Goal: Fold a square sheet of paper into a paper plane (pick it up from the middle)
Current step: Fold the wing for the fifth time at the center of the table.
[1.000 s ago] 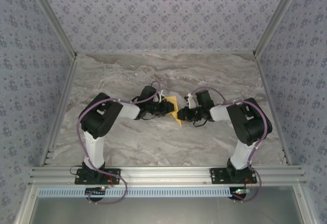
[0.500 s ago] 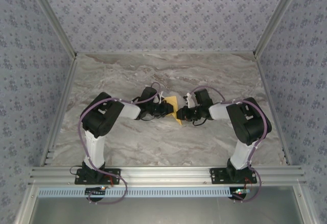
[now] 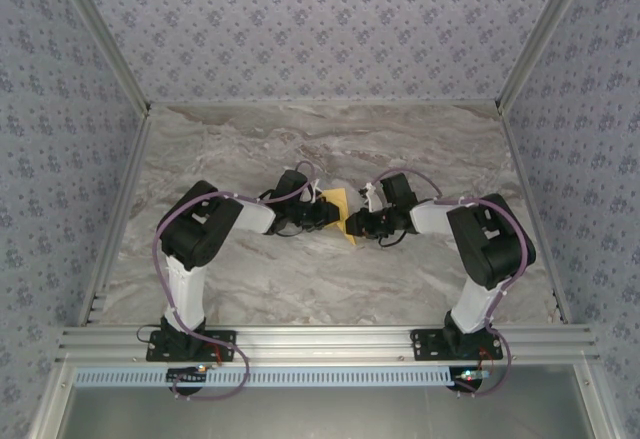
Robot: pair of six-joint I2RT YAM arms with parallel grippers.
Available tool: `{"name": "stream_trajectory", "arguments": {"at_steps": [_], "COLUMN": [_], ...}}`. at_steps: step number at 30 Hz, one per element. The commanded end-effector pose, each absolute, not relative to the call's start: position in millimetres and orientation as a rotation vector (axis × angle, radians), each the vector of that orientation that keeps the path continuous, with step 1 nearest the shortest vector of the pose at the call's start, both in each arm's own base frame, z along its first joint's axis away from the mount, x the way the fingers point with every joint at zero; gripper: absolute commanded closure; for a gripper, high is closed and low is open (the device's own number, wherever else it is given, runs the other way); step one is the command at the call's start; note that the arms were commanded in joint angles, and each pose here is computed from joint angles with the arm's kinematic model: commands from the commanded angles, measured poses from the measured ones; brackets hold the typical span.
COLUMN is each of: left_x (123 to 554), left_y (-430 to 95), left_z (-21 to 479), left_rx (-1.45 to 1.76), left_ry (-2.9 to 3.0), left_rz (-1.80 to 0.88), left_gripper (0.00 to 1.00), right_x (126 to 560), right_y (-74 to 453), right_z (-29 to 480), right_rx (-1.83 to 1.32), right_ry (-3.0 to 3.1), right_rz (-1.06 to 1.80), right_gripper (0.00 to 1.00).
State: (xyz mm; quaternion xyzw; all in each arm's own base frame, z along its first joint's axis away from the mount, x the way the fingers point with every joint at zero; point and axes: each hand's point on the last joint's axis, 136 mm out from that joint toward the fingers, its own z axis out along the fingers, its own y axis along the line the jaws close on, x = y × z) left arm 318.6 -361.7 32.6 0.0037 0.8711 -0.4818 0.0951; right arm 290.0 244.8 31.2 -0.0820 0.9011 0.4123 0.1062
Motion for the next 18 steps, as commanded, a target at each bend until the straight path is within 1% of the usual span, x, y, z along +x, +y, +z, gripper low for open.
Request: {"name": "stream_trajectory", "arguments": {"at_steps": [1,3,8,14,18], "left_x": [318,318,318,318,318], "left_y": [-359,-359,-358,-355,-355], "left_z": [19,19,17,13,13], "left_rx": [0.013,0.012,0.004,-0.010,-0.013], "left_ry": [2.621,2.623,2.631,2.646,2.651], "left_rz": [-1.372,-1.370,-1.361,-1.344,-1.337], "left_gripper": [0.83,0.83,0.83,0.83,0.84], "right_x": [283,281,278,278,281], "right_y": [239,239,238,238,241], "right_z": [31,28,14,7,20], "right_rx": [-0.223,-0.223,-0.217,-0.219,-0.237], "right_ry": [2.690,2.700,2.744,2.780,2.745], "right_rz": [1.198,1.196,1.179,1.146,1.160], "right_gripper": [0.80,0.84,0.89,0.90,0.87]}}
